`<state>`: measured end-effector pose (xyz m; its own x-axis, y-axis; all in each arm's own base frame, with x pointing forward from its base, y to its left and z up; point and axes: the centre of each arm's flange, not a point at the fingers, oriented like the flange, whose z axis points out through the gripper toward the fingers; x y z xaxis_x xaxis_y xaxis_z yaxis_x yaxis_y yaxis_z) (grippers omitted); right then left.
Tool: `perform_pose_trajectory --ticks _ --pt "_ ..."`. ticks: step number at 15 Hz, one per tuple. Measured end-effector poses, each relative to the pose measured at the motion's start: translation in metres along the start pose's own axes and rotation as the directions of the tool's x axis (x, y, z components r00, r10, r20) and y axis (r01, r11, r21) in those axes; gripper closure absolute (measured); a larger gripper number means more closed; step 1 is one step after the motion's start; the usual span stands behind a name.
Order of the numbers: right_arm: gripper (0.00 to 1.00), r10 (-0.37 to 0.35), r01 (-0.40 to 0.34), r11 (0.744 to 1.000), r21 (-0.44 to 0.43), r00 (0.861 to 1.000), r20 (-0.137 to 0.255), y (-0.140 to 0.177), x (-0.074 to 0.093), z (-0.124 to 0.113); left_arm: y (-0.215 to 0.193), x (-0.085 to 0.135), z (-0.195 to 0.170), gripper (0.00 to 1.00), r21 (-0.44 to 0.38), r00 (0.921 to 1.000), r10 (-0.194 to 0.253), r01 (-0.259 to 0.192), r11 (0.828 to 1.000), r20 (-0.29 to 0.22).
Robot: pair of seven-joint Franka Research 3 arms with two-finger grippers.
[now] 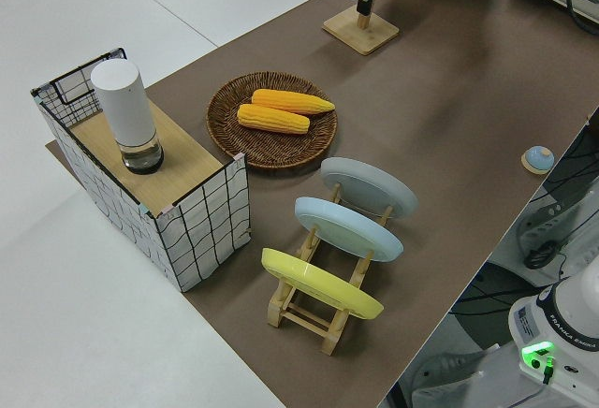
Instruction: Slide drawer open with right arm
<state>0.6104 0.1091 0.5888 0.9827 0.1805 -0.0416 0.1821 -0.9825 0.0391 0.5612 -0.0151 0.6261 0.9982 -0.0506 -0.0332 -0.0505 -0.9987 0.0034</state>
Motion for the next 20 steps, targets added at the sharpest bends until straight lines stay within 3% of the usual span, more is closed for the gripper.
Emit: perform_pose_trajectory --ticks 8,15,20 --pt "0.01 0.035 -0.035 0.999 0.000 0.999 -0.003 0.028 -0.001 0.000 0.000 0.000 0.000 0.00 0.000 1.0000 0.000 0.000 1.000 0.000" --pt "0.01 0.096 -0.094 0.993 0.066 0.995 -0.032 0.068 -0.011 -0.015 0.000 0.000 0.000 0.00 0.000 1.0000 0.000 0.000 1.000 0.000" --pt "0.01 0.092 -0.090 0.994 0.068 0.995 -0.035 0.067 -0.011 -0.015 0.000 0.000 0.000 0.00 0.000 1.0000 0.000 0.000 1.000 0.000"
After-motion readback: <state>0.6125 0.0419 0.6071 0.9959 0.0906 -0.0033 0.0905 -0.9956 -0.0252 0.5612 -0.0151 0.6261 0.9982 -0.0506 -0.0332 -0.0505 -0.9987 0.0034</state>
